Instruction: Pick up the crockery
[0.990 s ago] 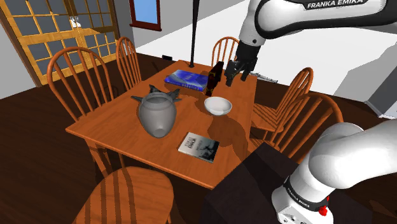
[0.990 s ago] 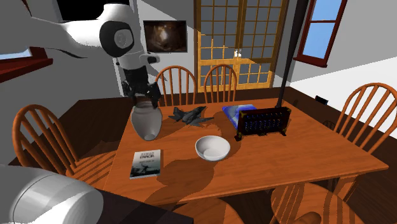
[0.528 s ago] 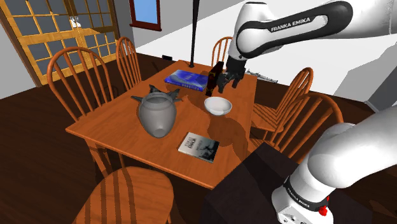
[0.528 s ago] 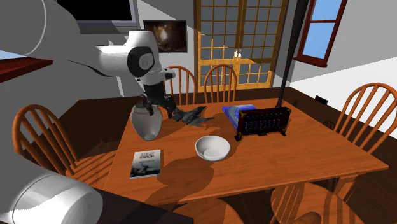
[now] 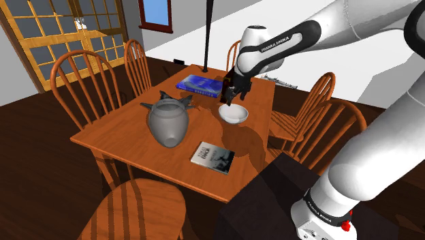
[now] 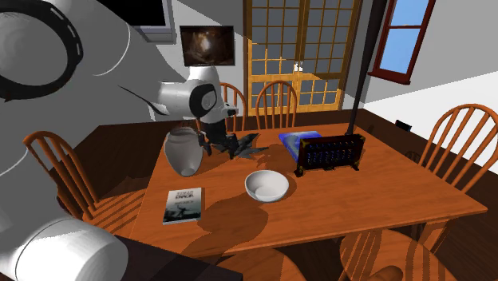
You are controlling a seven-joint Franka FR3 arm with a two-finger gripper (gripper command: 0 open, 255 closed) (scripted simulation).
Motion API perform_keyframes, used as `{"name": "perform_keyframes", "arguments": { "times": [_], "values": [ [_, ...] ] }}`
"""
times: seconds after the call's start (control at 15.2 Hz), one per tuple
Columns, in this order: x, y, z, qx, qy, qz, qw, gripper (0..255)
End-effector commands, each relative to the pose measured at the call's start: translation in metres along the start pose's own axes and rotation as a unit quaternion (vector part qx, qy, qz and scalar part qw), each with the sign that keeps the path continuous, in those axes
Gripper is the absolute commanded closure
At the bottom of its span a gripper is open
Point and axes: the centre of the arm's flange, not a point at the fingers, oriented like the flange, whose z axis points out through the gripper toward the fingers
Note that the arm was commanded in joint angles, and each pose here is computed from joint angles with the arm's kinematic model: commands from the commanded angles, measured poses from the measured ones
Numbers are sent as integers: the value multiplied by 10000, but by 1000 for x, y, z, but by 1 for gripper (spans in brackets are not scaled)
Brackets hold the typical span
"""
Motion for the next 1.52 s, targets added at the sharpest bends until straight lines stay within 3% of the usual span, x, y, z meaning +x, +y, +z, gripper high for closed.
{"name": "perform_keyframes", "arguments": {
  "times": [0.0, 0.79, 1.39, 1.45],
  "values": [
    [15, 8, 24, -24, 4, -8, 10000, 0],
    [95, 51, 146, -141, 12, -49, 9999, 0],
    [90, 49, 185, -141, 12, -49, 9999, 0],
    [89, 49, 185, -140, 12, -49, 9999, 255]
  ]
}}
